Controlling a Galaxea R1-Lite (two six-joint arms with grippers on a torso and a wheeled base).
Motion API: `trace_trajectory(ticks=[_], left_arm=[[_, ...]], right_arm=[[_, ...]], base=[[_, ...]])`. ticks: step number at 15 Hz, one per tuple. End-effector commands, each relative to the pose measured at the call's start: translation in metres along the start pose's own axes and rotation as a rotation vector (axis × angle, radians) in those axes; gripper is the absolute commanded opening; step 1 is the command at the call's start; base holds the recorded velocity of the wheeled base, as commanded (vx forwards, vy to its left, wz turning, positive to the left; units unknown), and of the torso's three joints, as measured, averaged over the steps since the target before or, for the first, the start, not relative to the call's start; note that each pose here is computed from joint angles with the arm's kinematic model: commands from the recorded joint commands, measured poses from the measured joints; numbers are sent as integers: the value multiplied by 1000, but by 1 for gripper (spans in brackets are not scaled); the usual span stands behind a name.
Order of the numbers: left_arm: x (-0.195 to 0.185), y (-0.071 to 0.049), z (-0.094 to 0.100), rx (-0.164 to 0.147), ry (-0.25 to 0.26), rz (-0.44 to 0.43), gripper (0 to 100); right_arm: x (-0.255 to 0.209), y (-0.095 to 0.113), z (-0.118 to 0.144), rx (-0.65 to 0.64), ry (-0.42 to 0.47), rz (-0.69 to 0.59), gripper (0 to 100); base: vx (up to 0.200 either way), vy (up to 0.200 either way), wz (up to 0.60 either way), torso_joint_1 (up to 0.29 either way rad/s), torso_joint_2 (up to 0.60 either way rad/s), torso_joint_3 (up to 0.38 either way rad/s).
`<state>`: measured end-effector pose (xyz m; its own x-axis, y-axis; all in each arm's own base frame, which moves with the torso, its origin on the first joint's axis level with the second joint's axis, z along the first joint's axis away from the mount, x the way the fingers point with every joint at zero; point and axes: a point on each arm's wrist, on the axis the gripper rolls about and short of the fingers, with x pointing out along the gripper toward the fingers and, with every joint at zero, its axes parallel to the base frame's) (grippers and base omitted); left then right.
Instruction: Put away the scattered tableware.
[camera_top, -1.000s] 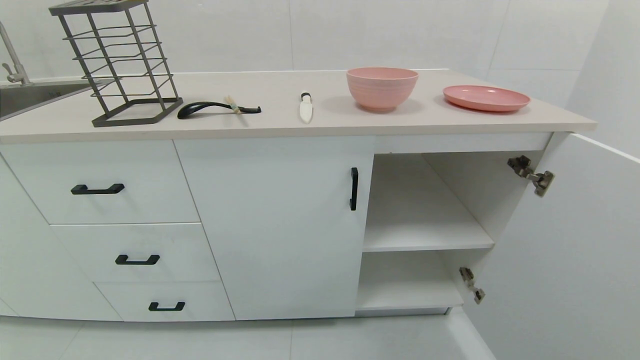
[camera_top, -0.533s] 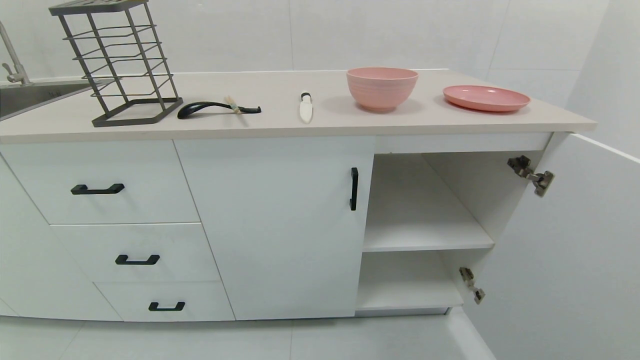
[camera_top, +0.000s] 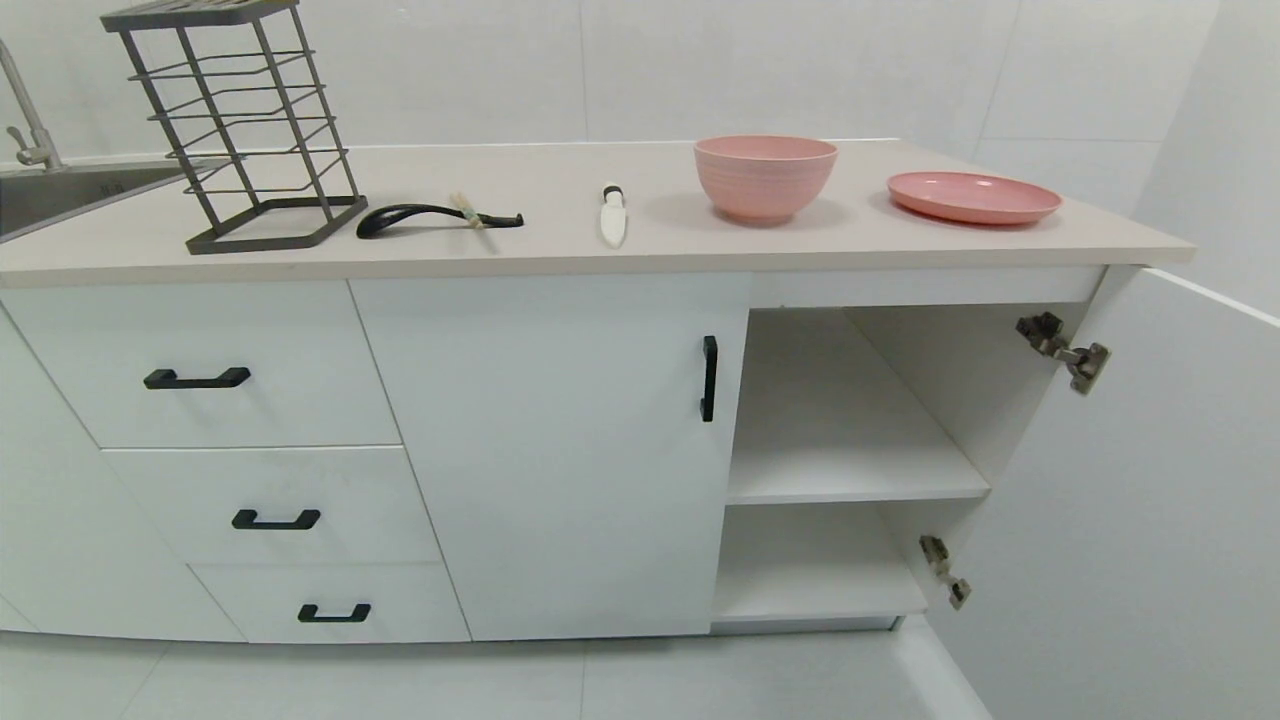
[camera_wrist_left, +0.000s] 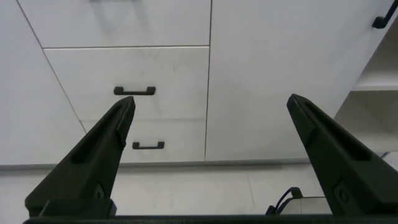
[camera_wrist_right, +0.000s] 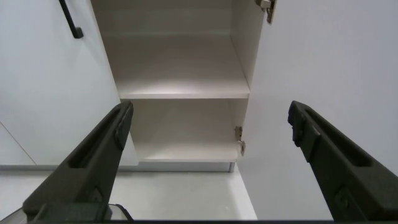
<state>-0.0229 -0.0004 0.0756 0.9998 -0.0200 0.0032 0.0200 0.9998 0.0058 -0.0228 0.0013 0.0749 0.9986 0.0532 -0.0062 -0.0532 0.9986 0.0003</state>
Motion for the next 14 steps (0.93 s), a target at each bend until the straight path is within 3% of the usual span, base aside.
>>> trace_trajectory(ticks=[1, 3, 6, 14], left_arm=[[0, 0, 0, -1, 2, 0, 100], [0, 0, 0, -3, 3, 0, 100], [0, 0, 0, -1, 2, 3, 100], [0, 0, 0, -4, 2, 5, 100]], right_arm=[[0, 0, 0, 0, 0, 0, 100], [0, 0, 0, 0, 0, 0, 100], [0, 0, 0, 0, 0, 0, 100], [0, 0, 0, -2, 0, -6, 100]], base=[[0, -200, 0, -2, -2, 2], [0, -200, 0, 12, 2, -2], [0, -200, -600, 7, -2, -1], [0, 0, 0, 29, -45, -8]])
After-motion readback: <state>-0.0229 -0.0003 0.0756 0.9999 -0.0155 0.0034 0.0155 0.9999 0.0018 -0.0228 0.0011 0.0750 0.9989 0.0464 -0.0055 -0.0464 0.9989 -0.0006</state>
